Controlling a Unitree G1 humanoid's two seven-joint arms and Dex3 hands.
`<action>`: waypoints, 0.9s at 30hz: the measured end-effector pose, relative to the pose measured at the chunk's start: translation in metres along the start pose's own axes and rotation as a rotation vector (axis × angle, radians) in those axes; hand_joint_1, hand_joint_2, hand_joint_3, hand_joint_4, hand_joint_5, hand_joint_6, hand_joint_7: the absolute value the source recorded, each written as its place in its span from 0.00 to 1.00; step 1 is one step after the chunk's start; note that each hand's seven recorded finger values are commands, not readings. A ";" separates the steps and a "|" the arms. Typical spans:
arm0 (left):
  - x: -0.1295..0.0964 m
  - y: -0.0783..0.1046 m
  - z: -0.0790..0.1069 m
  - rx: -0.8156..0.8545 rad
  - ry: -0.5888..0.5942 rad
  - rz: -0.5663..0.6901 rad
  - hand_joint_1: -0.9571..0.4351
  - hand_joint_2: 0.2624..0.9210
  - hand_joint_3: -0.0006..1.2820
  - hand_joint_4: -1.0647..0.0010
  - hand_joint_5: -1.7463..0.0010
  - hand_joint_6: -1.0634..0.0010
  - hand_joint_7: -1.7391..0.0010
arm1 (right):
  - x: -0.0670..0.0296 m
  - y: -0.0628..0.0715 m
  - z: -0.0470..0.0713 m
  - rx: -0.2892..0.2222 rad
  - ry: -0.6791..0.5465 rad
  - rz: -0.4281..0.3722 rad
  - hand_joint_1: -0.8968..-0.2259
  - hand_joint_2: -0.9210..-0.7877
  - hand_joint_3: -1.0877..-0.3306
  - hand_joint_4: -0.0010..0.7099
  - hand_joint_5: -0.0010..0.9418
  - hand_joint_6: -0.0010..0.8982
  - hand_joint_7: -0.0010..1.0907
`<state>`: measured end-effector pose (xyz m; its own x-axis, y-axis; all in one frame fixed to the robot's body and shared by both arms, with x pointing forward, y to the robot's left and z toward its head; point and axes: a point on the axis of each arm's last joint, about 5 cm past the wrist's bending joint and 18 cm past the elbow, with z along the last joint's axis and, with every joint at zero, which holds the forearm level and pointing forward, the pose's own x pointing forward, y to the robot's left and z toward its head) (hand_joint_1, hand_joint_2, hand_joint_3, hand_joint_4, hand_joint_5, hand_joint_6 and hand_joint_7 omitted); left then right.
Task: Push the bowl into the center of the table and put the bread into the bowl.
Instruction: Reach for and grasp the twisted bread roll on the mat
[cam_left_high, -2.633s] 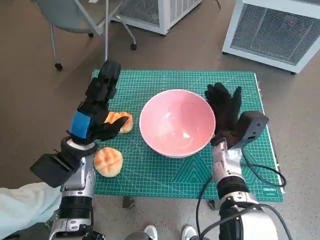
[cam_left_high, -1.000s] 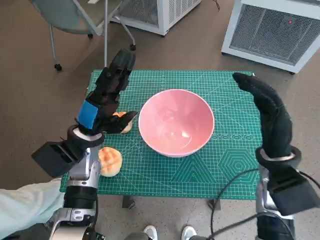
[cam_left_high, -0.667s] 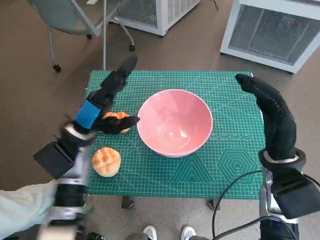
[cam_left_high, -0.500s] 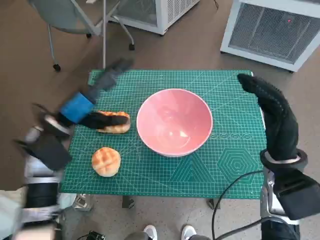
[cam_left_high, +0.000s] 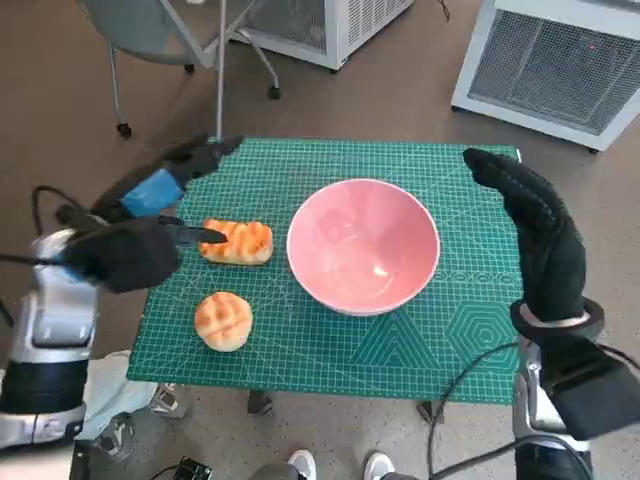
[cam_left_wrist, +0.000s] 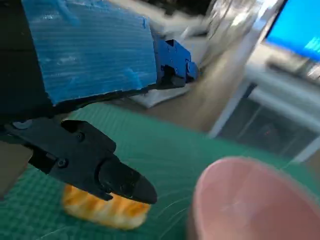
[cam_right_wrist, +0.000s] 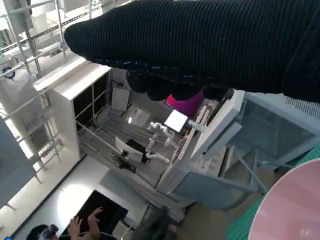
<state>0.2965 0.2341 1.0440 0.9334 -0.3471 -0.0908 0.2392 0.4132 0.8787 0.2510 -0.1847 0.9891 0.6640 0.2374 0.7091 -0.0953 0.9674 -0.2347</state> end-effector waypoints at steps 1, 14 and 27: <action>0.002 -0.001 0.000 0.010 0.016 -0.015 0.60 0.73 0.01 0.93 0.99 0.73 0.98 | -0.0002 0.000 -0.001 0.003 0.002 -0.001 0.25 0.00 0.41 0.16 0.00 0.00 0.36; 0.031 -0.012 -0.011 0.031 0.191 -0.180 0.63 0.75 0.01 0.82 0.99 0.70 0.99 | -0.0011 0.001 -0.004 0.034 0.013 -0.013 0.24 0.00 0.40 0.16 0.00 0.00 0.38; 0.058 -0.041 -0.017 0.108 0.329 -0.312 0.64 0.75 0.00 0.83 1.00 0.65 0.99 | -0.0006 0.005 -0.005 0.057 0.017 -0.013 0.28 0.00 0.40 0.16 0.00 0.00 0.41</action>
<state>0.3457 0.2114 0.9943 0.8605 -0.1484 -0.4874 0.5094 0.2349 0.8278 0.2538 -0.1807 0.9843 0.6776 0.2234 0.7007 -0.1278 0.9740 -0.1870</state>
